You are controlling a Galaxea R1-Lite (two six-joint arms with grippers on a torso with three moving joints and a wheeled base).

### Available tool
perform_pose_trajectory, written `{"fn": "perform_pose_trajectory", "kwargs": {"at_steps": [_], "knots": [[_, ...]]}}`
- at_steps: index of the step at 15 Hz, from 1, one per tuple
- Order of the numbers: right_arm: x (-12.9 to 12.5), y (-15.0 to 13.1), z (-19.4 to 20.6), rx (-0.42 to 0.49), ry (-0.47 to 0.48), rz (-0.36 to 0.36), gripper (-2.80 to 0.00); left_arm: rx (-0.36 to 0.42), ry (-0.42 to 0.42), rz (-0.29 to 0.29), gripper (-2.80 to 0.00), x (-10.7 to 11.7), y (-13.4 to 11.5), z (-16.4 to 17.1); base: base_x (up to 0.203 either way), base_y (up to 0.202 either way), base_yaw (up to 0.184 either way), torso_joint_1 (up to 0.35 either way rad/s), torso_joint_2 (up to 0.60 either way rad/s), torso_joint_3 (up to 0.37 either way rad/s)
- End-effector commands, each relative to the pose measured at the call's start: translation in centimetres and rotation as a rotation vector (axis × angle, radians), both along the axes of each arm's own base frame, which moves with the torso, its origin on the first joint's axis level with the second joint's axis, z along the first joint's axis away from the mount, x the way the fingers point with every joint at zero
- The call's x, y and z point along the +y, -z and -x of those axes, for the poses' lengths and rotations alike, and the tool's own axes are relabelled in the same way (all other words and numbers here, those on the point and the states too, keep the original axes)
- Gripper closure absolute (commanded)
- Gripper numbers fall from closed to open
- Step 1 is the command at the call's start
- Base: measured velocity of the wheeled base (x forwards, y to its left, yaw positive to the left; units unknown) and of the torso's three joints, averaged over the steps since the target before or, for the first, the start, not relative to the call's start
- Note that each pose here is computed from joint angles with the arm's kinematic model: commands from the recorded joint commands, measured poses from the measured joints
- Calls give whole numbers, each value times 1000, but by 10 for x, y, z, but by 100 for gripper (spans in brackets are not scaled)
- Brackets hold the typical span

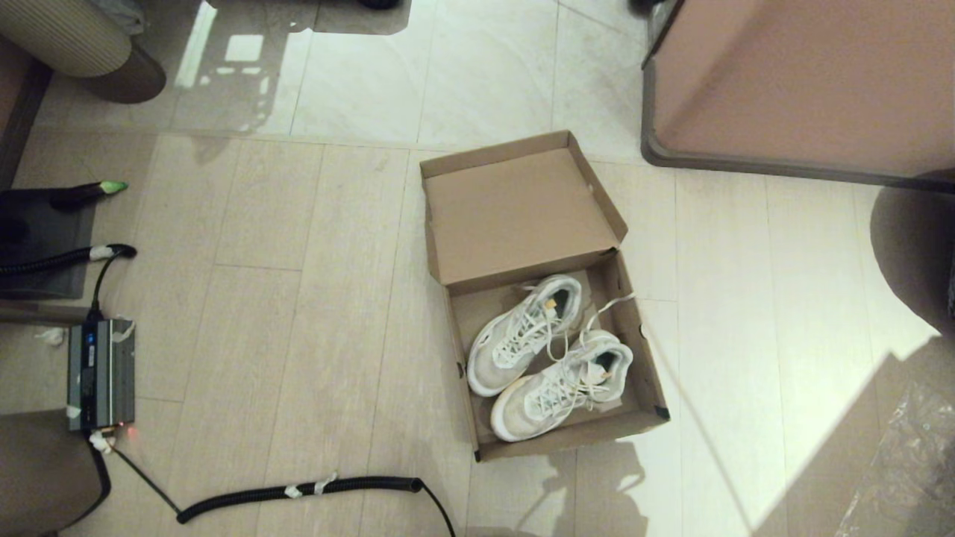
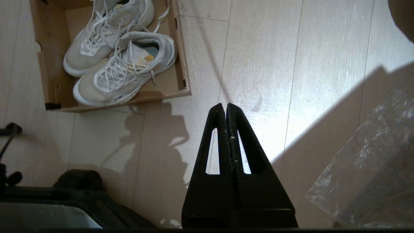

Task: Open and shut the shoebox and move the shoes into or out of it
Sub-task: Put the shoes out of the shoe box

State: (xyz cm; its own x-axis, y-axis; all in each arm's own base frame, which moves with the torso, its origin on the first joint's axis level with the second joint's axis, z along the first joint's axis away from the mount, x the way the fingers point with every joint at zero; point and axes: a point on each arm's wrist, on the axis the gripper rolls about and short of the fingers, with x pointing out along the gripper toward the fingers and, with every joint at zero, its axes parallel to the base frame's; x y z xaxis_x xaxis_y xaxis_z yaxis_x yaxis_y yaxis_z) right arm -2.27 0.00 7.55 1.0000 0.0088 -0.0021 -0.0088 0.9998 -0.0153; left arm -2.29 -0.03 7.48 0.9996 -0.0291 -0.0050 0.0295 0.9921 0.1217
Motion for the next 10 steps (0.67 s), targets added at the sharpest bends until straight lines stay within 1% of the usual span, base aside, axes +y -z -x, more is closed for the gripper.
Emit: {"fn": "perform_pose_trajectory", "kwargs": {"at_steps": [1,6,7,8,9,10], "knots": [[0,0,0,-1,-16,47,0,1,2,-2,0,0,0,0,0,0,0,0,0,0],[0,0,0,-1,-2,44,0,1,2,-2,0,0,0,0,0,0,0,0,0,0],[0,-4,1,-11,0,49,0,1,2,-2,0,0,0,0,0,0,0,0,0,0],[0,-18,3,-21,3,59,0,1,1,-4,0,0,0,0,0,0,0,0,0,0],[0,-33,4,-8,2,62,0,1,0,-2,0,0,0,0,0,0,0,0,0,0],[0,-54,0,24,-1,59,0,-2,0,-1,0,0,0,0,0,0,0,0,0,0]]}}
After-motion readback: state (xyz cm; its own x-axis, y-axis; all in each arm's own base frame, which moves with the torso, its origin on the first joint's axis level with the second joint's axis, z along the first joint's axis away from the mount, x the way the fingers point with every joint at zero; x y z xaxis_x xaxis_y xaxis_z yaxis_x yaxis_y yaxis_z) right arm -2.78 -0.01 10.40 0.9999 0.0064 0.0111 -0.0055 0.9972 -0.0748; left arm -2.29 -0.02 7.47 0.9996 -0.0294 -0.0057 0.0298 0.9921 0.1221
